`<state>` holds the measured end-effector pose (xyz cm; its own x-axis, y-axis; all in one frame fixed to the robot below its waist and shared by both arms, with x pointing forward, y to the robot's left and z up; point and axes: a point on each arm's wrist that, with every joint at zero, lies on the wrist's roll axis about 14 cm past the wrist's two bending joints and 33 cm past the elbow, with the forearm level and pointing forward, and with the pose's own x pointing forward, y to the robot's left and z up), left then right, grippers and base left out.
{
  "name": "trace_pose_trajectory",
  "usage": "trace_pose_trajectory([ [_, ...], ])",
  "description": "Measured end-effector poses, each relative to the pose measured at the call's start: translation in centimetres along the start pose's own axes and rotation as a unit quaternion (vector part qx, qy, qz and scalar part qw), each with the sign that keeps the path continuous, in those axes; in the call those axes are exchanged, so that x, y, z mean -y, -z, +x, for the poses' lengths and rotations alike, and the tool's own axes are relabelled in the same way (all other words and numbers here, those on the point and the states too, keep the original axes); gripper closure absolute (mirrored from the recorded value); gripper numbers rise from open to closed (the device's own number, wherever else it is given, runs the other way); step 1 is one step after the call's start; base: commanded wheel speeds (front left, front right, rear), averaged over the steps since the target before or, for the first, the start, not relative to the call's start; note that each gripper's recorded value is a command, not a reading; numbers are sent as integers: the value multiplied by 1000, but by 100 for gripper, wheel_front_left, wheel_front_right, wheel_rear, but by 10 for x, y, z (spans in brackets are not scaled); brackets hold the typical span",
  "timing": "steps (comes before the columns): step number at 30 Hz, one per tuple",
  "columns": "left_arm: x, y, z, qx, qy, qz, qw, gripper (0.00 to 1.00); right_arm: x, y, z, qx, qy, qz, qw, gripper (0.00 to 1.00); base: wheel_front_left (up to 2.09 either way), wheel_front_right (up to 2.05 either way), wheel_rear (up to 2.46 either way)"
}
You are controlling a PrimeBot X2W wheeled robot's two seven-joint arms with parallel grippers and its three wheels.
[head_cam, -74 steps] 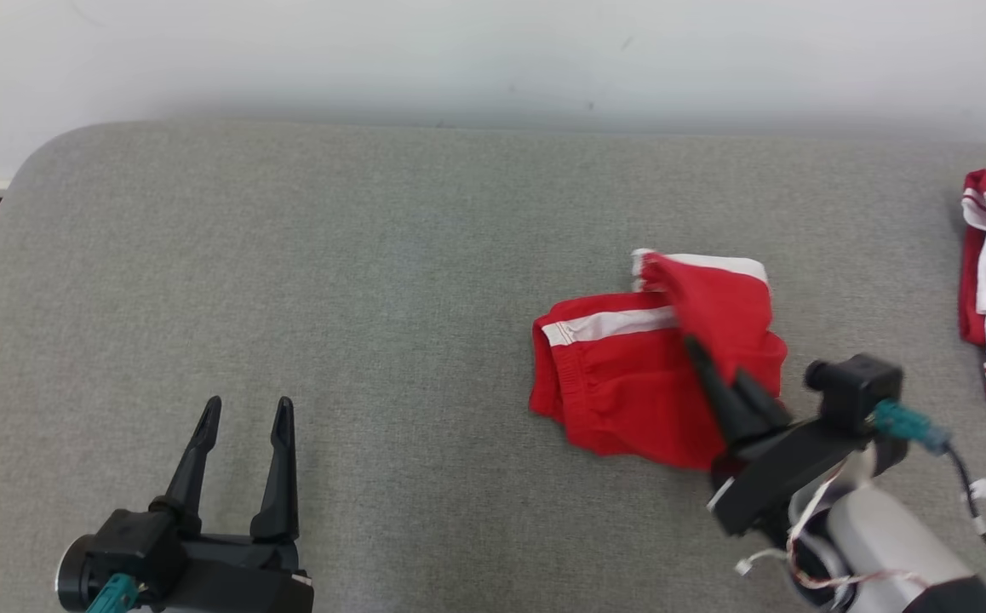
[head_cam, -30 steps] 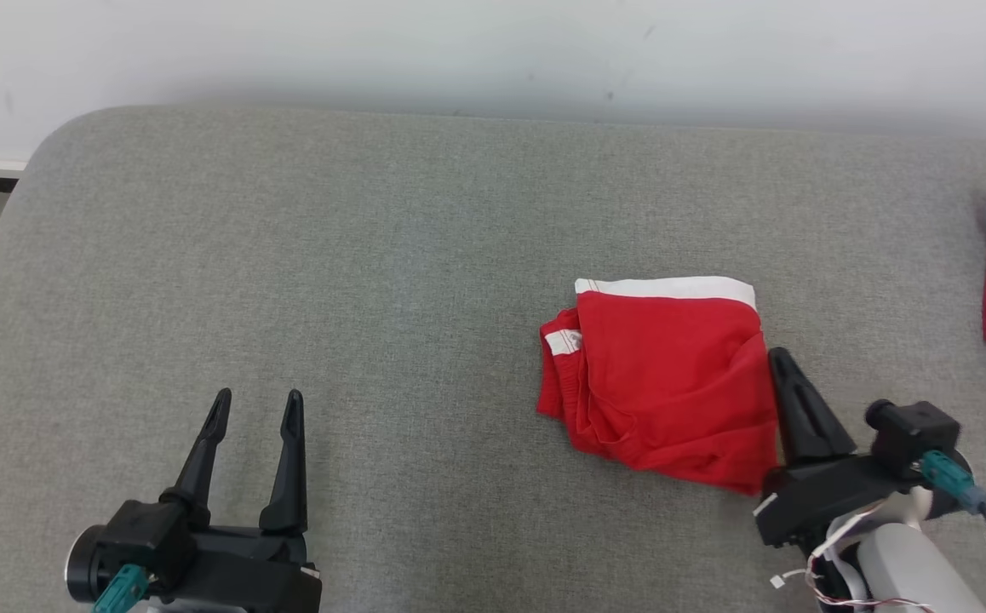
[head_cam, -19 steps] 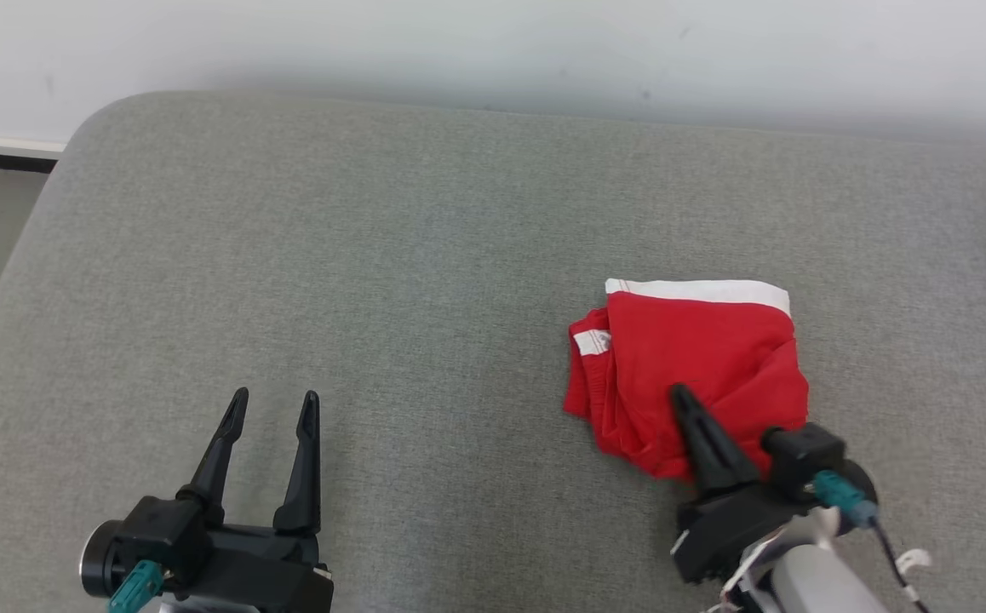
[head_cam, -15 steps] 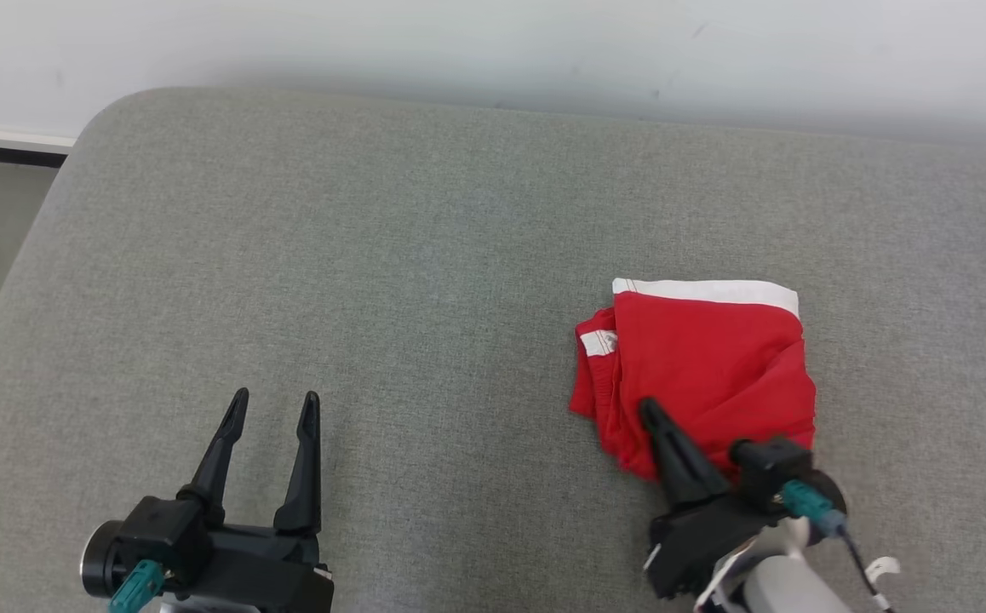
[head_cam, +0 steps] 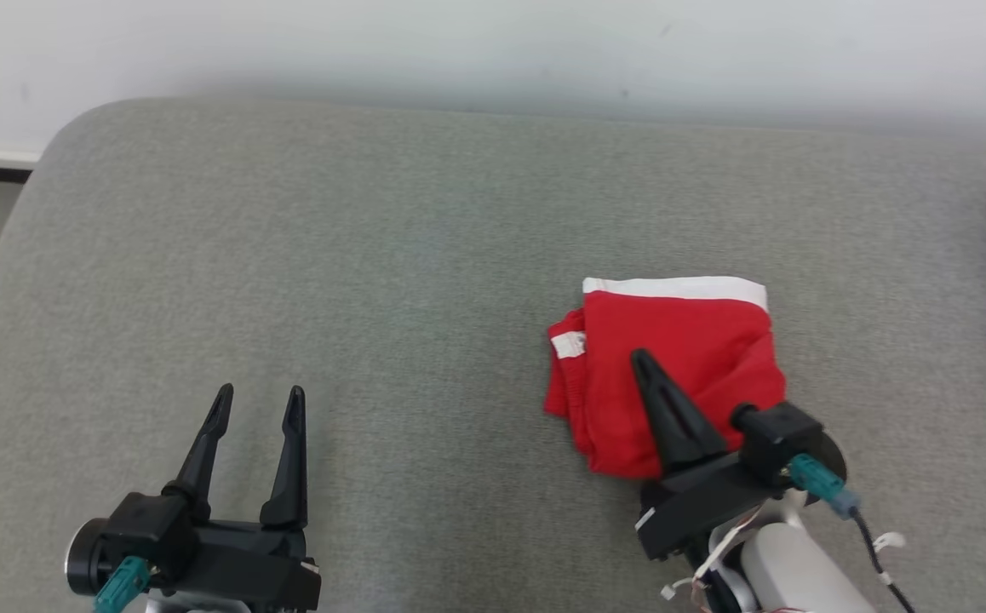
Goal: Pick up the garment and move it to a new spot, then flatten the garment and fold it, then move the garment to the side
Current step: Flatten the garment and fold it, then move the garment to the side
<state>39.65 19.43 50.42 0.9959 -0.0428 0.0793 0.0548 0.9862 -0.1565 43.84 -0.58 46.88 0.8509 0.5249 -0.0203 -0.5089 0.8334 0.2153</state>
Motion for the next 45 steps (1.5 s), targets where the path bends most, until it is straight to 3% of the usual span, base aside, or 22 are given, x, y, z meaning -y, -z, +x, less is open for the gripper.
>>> trace_pose_trajectory([
  [13, 32, 3, 14, 1, 49, 0, 999, 0, 91, -58, -67, 80, 147, -43, 985, 100, 0, 0, 0],
  [14, 34, 4, 15, 1, 53, -1, 999, 0, 96, -59, -75, 81, 157, -46, 983, 96, 0, 0, 0],
  [18, 44, 3, 18, 3, 66, -3, 998, 0, 110, -57, -102, 77, 190, -57, 977, 57, 0, 0, 0],
  [19, 45, 5, 17, 1, 68, -3, 998, 0, 112, -56, -108, 75, 197, -59, 976, 9, 0, 0, 0],
  [20, 46, 6, 17, -1, 70, -2, 998, 0, 113, -57, -113, 76, 202, -60, 975, 0, 0, 0, 0],
  [31, 30, 5, -7, -8, 54, 17, 998, 0, 105, -43, -137, 58, 207, -62, 975, 0, 0, 0, 0],
  [45, 16, 4, -28, -10, 30, 21, 999, 0, 95, -33, -131, 43, 186, -61, 980, 0, 0, 0, 0],
])
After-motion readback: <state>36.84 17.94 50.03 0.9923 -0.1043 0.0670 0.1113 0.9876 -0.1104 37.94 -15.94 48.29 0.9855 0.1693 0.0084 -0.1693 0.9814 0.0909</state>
